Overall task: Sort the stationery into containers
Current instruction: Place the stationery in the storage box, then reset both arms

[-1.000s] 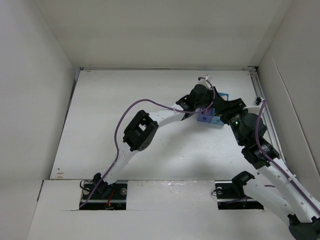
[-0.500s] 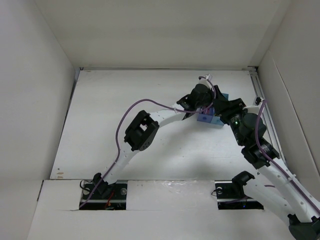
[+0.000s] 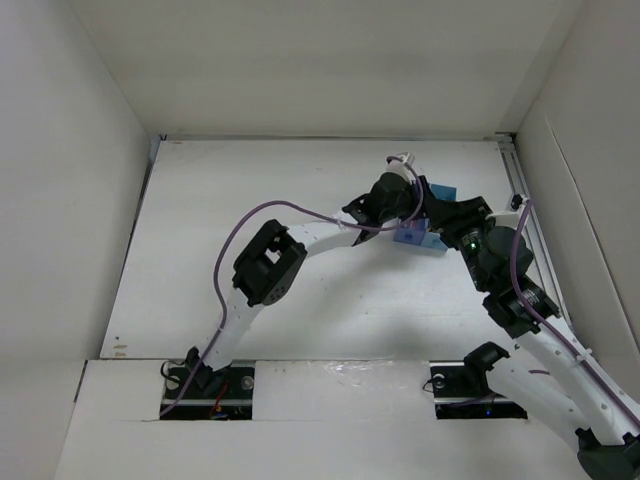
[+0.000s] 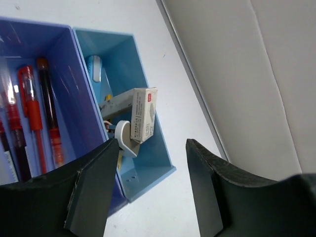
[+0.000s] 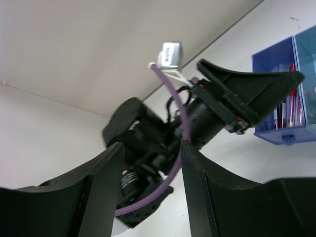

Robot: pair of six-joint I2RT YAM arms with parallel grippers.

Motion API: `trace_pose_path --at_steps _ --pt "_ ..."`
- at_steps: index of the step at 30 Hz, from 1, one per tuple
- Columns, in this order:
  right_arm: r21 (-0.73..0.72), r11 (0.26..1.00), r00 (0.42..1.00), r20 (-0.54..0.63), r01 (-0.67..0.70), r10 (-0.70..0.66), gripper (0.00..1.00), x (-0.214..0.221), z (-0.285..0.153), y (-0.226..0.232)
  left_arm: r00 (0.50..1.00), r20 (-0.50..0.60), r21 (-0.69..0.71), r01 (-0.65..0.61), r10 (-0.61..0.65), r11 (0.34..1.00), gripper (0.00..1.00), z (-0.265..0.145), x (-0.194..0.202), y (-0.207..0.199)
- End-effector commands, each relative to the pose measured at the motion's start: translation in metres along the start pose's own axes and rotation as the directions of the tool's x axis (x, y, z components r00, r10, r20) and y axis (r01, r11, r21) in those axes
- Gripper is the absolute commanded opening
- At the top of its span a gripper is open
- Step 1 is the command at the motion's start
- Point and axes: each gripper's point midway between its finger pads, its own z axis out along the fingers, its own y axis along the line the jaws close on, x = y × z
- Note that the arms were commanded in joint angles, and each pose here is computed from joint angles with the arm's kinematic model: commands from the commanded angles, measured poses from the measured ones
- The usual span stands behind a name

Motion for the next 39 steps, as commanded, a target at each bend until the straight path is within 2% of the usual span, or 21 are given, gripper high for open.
trace_pose_path --at_steps 1,2,3,4,5,6,9,12,18,22,23,25,26,27,28,30,31,34,35,36,39 --pt "-0.046 0.999 1.0 0.025 -0.01 0.011 0.55 -0.009 -0.003 0.014 0.987 0.144 0.093 -0.084 0.07 0.992 0.53 -0.037 -0.057 -0.06" --pt "-0.046 0.999 1.0 0.025 -0.01 0.011 0.55 -0.009 -0.003 0.014 0.983 0.167 0.114 -0.089 0.069 0.989 0.53 -0.045 -0.066 -0.07" --pt "-0.046 0.999 1.0 0.025 -0.01 0.011 0.55 -0.009 -0.003 0.014 0.983 0.166 0.092 -0.094 0.078 0.991 0.53 -0.049 -0.066 -0.057" --pt "-0.046 0.999 1.0 0.025 -0.01 0.011 0.55 -0.009 -0.003 0.014 0.982 0.17 0.096 -0.095 0.078 0.991 0.6 -0.053 -0.066 -0.058" --pt "-0.046 0.999 1.0 0.024 -0.019 0.02 0.55 -0.009 -0.003 0.015 0.98 0.183 0.092 -0.094 0.076 0.991 0.61 -0.057 -0.072 -0.053" --pt "-0.046 0.999 0.999 0.024 -0.019 0.02 0.55 -0.009 -0.003 0.015 0.977 0.201 0.089 -0.093 0.074 0.992 0.99 -0.065 -0.079 -0.048" --pt "-0.046 0.999 0.999 0.024 -0.019 0.02 0.55 -0.009 -0.003 0.015 0.974 0.219 0.104 -0.086 0.062 0.991 1.0 -0.081 -0.089 -0.05" --pt "-0.046 0.999 0.999 0.024 -0.019 0.02 0.55 -0.009 -0.003 0.015 0.967 0.246 0.051 -0.084 0.069 0.995 1.0 -0.095 -0.097 -0.034" --pt "-0.038 0.999 1.0 0.019 -0.015 0.016 0.54 -0.006 -0.001 0.013 0.938 0.322 -0.048 -0.119 0.128 0.992 1.0 -0.142 -0.113 -0.029" --pt "-0.041 0.999 1.0 -0.004 -0.011 0.011 0.25 0.0 0.003 0.013 0.909 0.374 -0.127 -0.149 0.186 0.981 1.0 -0.181 -0.124 -0.024" --pt "-0.04 0.999 1.0 -0.004 -0.011 0.01 0.11 0.001 0.003 0.013 0.893 0.41 -0.123 -0.144 0.182 0.982 1.0 -0.199 -0.134 -0.033" --pt "-0.032 0.999 1.0 -0.01 -0.007 0.006 0.01 0.003 0.006 0.011 0.888 0.413 -0.187 -0.136 0.203 0.973 1.0 -0.215 -0.125 -0.012" --pt "-0.024 1.0 1.0 -0.015 -0.003 0.002 0.0 0.006 0.008 0.009 0.885 0.418 -0.199 -0.131 0.205 0.971 1.0 -0.224 -0.122 -0.008" --pt "-0.024 1.0 1.0 -0.015 -0.002 0.002 0.0 0.006 0.008 0.009 0.867 0.456 -0.198 -0.121 0.201 0.973 1.0 -0.245 -0.13 -0.014" --pt "-0.031 0.999 1.0 -0.01 -0.006 0.006 0.0 0.003 0.007 0.013 0.875 0.437 -0.225 -0.117 0.208 0.967 1.0 -0.252 -0.113 0.004" --pt "-0.038 0.999 1.0 -0.006 -0.009 0.009 0.0 0.002 0.007 0.015 0.857 0.47 -0.222 -0.117 0.212 0.968 1.0 -0.28 -0.114 0.002" --pt "-0.038 0.999 1.0 -0.006 -0.009 0.009 0.0 0.002 0.007 0.015 0.858 0.465 -0.256 -0.106 0.219 0.961 1.0 -0.288 -0.106 0.019" --pt "-0.027 1.0 1.0 -0.002 -0.007 0.006 0.0 0.001 0.011 0.015 0.841 0.501 -0.245 -0.089 0.205 0.965 1.0 -0.318 -0.105 0.018" --pt "-0.02 1.0 1.0 -0.007 -0.003 0.003 0.0 0.004 0.013 0.013 0.845 0.495 -0.27 -0.074 0.204 0.96 1.0 -0.324 -0.096 0.03" --pt "-0.026 1.0 1.0 -0.001 -0.006 0.006 0.04 0.002 0.012 0.017 0.844 0.5 -0.28 -0.058 0.197 0.958 1.0 -0.33 -0.094 0.034" --pt "-0.024 1.0 1.0 -0.002 -0.005 0.005 0.34 0.002 0.014 0.018 0.825 0.533 -0.313 -0.015 0.189 0.95 1.0 -0.353 -0.089 0.052"
